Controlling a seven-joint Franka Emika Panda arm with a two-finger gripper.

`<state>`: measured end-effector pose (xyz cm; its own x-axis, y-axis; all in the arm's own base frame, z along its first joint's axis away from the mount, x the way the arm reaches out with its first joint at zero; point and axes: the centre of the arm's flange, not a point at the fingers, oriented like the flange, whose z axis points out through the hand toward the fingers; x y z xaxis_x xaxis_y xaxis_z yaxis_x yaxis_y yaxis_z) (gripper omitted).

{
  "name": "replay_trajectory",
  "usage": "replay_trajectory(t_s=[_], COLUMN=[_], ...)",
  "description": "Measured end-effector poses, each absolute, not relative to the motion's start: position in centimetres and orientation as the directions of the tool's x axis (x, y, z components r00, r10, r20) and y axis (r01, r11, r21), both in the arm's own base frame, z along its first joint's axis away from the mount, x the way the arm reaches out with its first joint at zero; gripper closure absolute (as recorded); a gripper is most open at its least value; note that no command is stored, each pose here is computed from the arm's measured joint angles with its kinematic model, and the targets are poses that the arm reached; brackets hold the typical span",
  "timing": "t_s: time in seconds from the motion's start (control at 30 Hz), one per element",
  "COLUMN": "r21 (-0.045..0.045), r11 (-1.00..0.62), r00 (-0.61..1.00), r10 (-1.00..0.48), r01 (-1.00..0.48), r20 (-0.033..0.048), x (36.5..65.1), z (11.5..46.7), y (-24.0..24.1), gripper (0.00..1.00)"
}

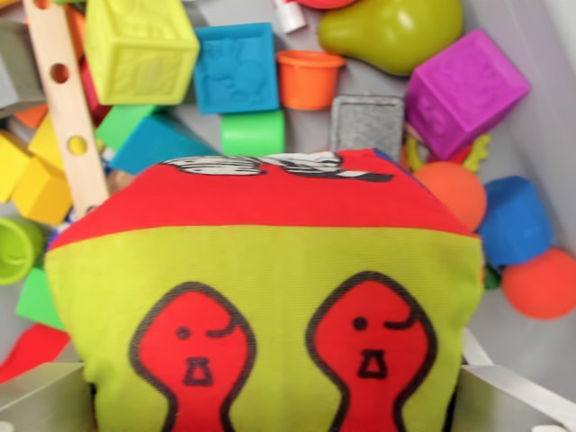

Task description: Pick an object from the bin

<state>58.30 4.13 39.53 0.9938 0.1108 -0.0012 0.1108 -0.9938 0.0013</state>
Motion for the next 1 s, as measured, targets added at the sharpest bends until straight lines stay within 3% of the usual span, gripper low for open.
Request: replay_trajectory(t_s=[1.0], r21=[0.0034], r11=[-0.994], r00=[0.994], r10=[0.113], r01=[0.113], r20=[-0.0006], x=[58.4], z=[48.7], y=[4.1], gripper=[1.0])
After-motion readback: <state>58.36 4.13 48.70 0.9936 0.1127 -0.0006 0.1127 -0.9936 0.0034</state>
